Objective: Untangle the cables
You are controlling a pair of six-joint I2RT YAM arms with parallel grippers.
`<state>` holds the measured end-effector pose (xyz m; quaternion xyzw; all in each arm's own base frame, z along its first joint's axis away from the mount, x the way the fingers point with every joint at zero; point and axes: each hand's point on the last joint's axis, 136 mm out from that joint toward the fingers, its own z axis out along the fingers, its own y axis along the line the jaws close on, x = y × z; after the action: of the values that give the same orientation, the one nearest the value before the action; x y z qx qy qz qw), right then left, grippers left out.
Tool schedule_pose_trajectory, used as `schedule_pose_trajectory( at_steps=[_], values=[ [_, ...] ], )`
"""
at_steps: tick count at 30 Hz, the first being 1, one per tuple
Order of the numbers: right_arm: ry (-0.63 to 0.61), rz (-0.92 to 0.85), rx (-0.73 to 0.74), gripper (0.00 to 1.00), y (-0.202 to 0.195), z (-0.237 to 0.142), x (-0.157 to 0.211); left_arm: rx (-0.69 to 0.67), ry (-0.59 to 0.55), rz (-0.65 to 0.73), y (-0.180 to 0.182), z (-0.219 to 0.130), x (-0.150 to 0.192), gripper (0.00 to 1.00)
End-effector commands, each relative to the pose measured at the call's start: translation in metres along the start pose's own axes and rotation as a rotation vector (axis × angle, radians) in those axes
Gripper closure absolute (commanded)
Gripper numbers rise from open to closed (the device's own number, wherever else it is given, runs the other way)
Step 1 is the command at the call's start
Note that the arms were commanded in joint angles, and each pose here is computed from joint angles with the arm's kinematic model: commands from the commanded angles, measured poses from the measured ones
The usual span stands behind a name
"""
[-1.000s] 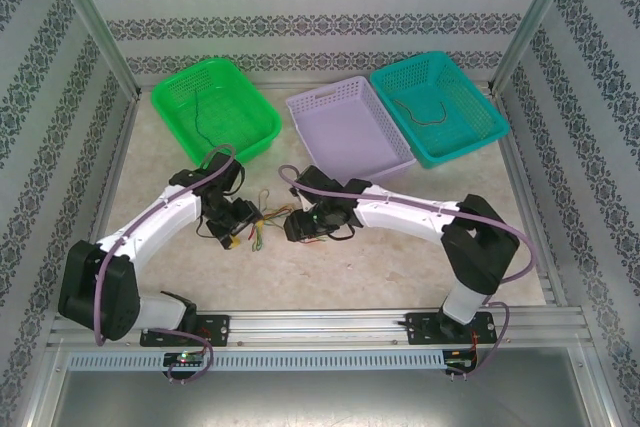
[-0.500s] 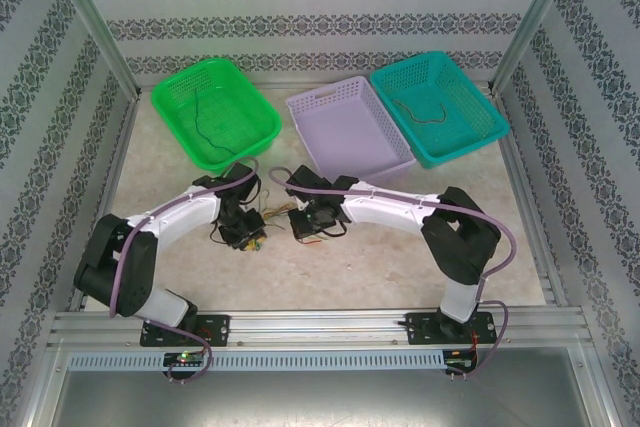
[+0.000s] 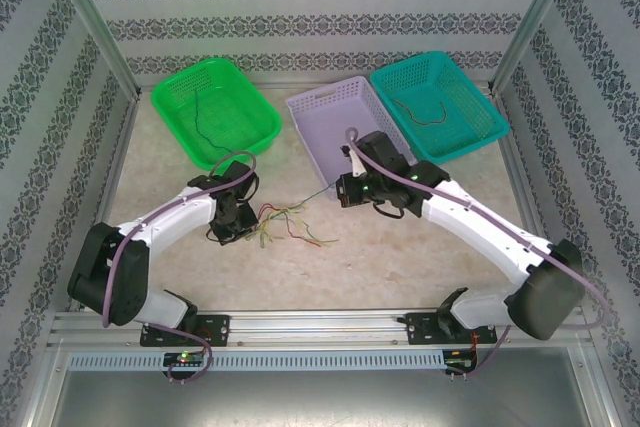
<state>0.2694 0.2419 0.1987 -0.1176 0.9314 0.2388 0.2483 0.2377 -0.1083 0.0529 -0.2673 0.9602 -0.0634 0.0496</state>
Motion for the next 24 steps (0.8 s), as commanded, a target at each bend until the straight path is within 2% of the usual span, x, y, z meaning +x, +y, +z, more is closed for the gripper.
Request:
schedule_pose_trajectory(
  at_steps=[1, 9, 14, 18, 21, 24],
  values=[
    [-0.068, 0.010, 0.073, 1.00, -0.024, -0.028, -0.012, -0.139, -0.036, -0.025, 0.035, -0.004, -0.007, 1.00],
    [-0.146, 0.073, 0.094, 1.00, -0.048, -0.058, -0.028, -0.144, -0.056, -0.068, 0.038, -0.005, -0.019, 1.00],
    [-0.040, 0.000, -0.021, 1.00, -0.018, -0.038, -0.011, -0.119, -0.071, -0.075, 0.032, -0.012, -0.025, 1.00],
    [0.036, -0.053, -0.017, 1.00, -0.004, -0.018, 0.014, -0.121, -0.086, -0.077, 0.032, -0.017, -0.028, 0.89],
    [0.075, -0.026, 0.019, 1.00, -0.014, -0.007, 0.030, -0.109, -0.091, -0.079, 0.030, -0.023, -0.029, 0.70],
    [0.106, -0.014, 0.027, 1.00, -0.021, 0.003, 0.045, -0.092, -0.086, -0.078, 0.026, -0.027, -0.029, 0.59]
  ],
)
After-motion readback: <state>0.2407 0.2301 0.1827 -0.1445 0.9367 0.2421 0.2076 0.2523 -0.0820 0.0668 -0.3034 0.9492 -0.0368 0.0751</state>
